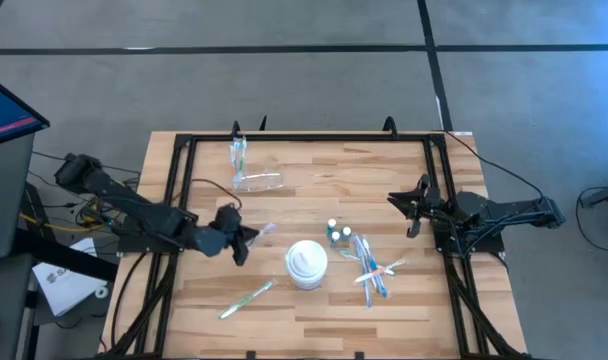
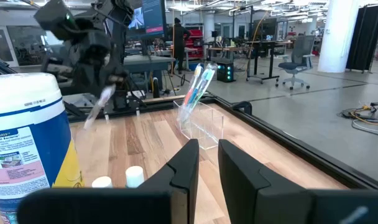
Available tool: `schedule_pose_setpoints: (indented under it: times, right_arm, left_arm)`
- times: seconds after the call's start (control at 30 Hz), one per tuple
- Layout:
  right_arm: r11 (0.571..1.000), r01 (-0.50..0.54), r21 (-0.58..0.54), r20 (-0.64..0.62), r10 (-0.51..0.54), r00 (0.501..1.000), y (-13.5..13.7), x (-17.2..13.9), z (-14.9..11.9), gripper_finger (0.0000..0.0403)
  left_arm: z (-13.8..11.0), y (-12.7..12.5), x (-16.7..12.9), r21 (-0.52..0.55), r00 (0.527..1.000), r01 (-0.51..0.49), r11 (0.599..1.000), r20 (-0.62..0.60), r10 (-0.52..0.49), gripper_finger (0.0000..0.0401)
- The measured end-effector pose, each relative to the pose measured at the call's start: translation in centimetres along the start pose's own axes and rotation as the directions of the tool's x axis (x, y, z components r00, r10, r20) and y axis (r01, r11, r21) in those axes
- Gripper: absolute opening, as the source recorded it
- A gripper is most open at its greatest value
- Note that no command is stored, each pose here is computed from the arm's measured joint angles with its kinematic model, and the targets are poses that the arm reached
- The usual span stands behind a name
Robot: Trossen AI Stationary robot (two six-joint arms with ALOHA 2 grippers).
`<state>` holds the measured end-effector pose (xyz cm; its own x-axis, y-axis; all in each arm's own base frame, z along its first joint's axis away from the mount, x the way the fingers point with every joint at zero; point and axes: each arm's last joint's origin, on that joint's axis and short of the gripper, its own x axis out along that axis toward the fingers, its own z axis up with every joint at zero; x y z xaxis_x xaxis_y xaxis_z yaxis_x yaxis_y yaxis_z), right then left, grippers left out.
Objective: Pick & Place toothbrushing station
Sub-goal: Put the left purple toothbrush into the transparent organizer
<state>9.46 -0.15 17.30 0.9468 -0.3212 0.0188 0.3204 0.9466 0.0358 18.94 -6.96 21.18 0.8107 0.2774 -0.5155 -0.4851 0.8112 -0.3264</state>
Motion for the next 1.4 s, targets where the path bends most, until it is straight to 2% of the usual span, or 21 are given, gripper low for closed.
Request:
schedule_pose_setpoints:
  times: [0.23, 0.43, 0.57, 0.9, 1.17, 1.3, 1.4]
  right_arm:
    - [1.0, 0.0, 0.0, 0.0, 0.0, 1.0, 0.0, 0.0, 0.0, 0.0054]
    - [1.0, 0.0, 0.0, 0.0, 0.0, 1.0, 0.0, 0.0, 0.0, 0.0054]
    - [1.0, 0.0, 0.0, 0.0, 0.0, 1.0, 0.0, 0.0, 0.0, 0.0054]
    - [1.0, 0.0, 0.0, 0.0, 0.0, 1.0, 0.0, 0.0, 0.0, 0.0054]
    - [1.0, 0.0, 0.0, 0.001, 0.0, 1.0, 0.0, 0.0, 0.0, 0.0054]
    - [1.0, 0.0, 0.0, 0.0, 0.0, 1.0, 0.0, 0.0, 0.0, 0.0054]
    - [1.0, 0.0, 0.0, 0.0, 0.0, 1.0, 0.0, 0.0, 0.0, 0.0054]
  left_arm:
    - [1.9, 0.8, -1.8, 0.035, 0.971, -0.105, 0.994, 0.217, 0.095, 0.0]
    - [2.6, 1.4, -2.7, 0.066, 0.932, -0.197, 0.978, 0.321, 0.166, 0.0]
    - [2.5, 2.3, -3.2, 0.039, 0.893, -0.267, 0.963, 0.385, 0.232, 0.0]
    - [2.0, 4.7, -4.4, -0.021, 0.807, -0.364, 0.931, 0.491, 0.327, 0.0]
    - [1.9, 6.2, -4.1, -0.067, 0.754, -0.417, 0.906, 0.532, 0.386, 0.0]
    - [2.2, 6.9, -3.5, -0.075, 0.736, -0.43, 0.9, 0.548, 0.397, 0.0]
    - [2.7, 7.4, -2.9, -0.062, 0.741, -0.398, 0.915, 0.566, 0.361, 0.0]
